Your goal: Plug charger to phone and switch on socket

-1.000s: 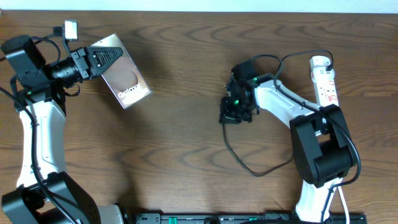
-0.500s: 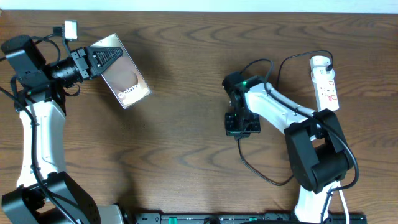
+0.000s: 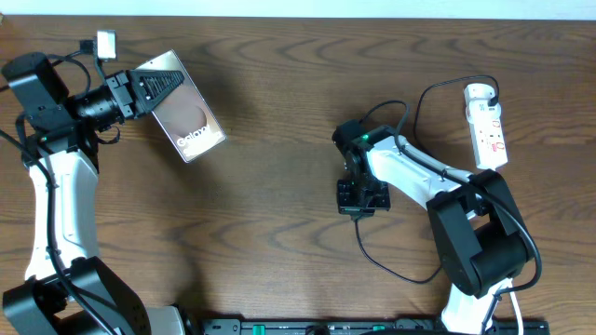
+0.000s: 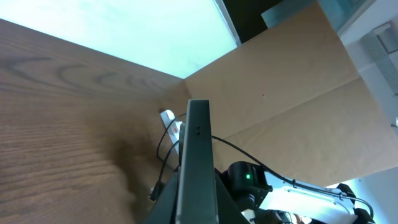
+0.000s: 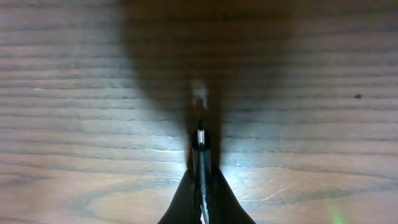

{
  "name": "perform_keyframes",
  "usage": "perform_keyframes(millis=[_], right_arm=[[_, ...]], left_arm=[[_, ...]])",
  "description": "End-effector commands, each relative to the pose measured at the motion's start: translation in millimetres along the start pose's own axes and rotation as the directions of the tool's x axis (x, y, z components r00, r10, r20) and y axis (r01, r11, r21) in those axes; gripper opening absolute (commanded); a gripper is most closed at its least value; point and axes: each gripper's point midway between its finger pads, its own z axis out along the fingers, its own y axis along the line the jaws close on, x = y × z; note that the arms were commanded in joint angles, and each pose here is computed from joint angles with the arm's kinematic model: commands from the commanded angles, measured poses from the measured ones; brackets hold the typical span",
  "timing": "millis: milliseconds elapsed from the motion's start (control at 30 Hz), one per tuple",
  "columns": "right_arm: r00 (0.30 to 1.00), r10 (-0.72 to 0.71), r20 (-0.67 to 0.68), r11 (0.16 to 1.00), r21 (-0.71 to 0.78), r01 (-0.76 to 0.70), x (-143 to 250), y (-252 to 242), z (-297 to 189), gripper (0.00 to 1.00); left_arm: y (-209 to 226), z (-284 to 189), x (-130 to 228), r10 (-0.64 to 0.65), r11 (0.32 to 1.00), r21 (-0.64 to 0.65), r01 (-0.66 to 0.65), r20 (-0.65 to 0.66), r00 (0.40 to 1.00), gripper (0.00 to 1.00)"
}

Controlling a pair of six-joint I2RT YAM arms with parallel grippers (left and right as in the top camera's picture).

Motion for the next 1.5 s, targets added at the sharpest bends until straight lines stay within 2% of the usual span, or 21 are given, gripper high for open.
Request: perform_keyframes(millis=[0,67,133,200,267,300,367,400,433,467,567,667,933,1067,1367,1467], right_arm=[[1.000,0.014,0.006,1.000,0.007,-0.014,-5,0,7,0.01],[0.999,-0.018,0.029,0.999,-0.043,0.019,-17,10,-5,0.01],[0.995,-0.084,0.056,0.983,-0.159,0.092,-30,32,-26,0.01],[0.982,-0.162,0.101,0.936,-0.300,0.185,-41,58,-53,0.01],[0.944,-0.271,0.188,0.830,-0.452,0.328,-49,89,-88,0.01],[0.863,-0.396,0.313,0.644,-0.575,0.505,-44,119,-123,0.01],[0.690,-0.491,0.531,0.261,-0.666,0.698,-20,151,-176,0.01],[0.638,-0.485,0.598,0.131,-0.672,0.729,-10,158,-193,0.01],[0.610,-0.471,0.638,0.044,-0.673,0.738,-4,161,-205,0.01],[0.599,-0.461,0.654,-0.004,-0.677,0.736,1,164,-211,0.01],[0.574,-0.469,0.672,-0.044,-0.666,0.744,9,169,-211,0.01],[0.497,-0.461,0.736,-0.176,-0.624,0.761,29,179,-214,0.01],[0.404,-0.499,0.767,-0.271,-0.581,0.768,59,207,-205,0.01],[0.395,-0.507,0.766,-0.283,-0.581,0.763,63,215,-205,0.01],[0.392,-0.524,0.757,-0.232,-0.569,0.789,56,216,-198,0.01],[0.424,-0.543,0.725,-0.164,-0.587,0.793,48,217,-192,0.01]], left_arm=[[-8,-1,-1,0.009,1.000,0.018,-0.009,-0.009,1.000,0.07],[-8,-1,-1,0.009,1.000,0.018,-0.009,-0.009,1.000,0.08],[-8,-1,-1,0.009,1.000,0.018,-0.009,-0.009,1.000,0.07],[-8,-1,-1,0.009,1.000,0.017,-0.009,-0.008,1.000,0.07],[-8,-1,-1,0.009,1.000,0.017,-0.009,-0.008,1.000,0.07],[-8,-1,-1,0.009,1.000,0.018,-0.009,-0.009,1.000,0.07],[-8,-1,-1,0.009,1.000,0.018,-0.009,-0.009,1.000,0.07],[-8,-1,-1,0.009,1.000,0.018,-0.009,-0.009,1.000,0.07],[-8,-1,-1,0.010,1.000,0.018,-0.010,-0.009,1.000,0.07],[-8,-1,-1,0.013,1.000,0.018,-0.013,-0.009,1.000,0.08],[-8,1,0,0.017,1.000,0.020,-0.016,-0.012,1.000,0.07],[-10,6,3,0.027,0.999,0.030,-0.026,-0.026,0.999,0.08],[-17,31,15,0.068,0.996,0.055,-0.064,-0.076,0.995,0.08],[-18,38,17,0.070,0.996,0.054,-0.065,-0.085,0.994,0.07],[-16,39,17,0.057,0.998,0.043,-0.053,-0.081,0.995,0.07],[-16,39,16,0.039,0.999,0.041,-0.036,-0.081,0.996,0.08]])
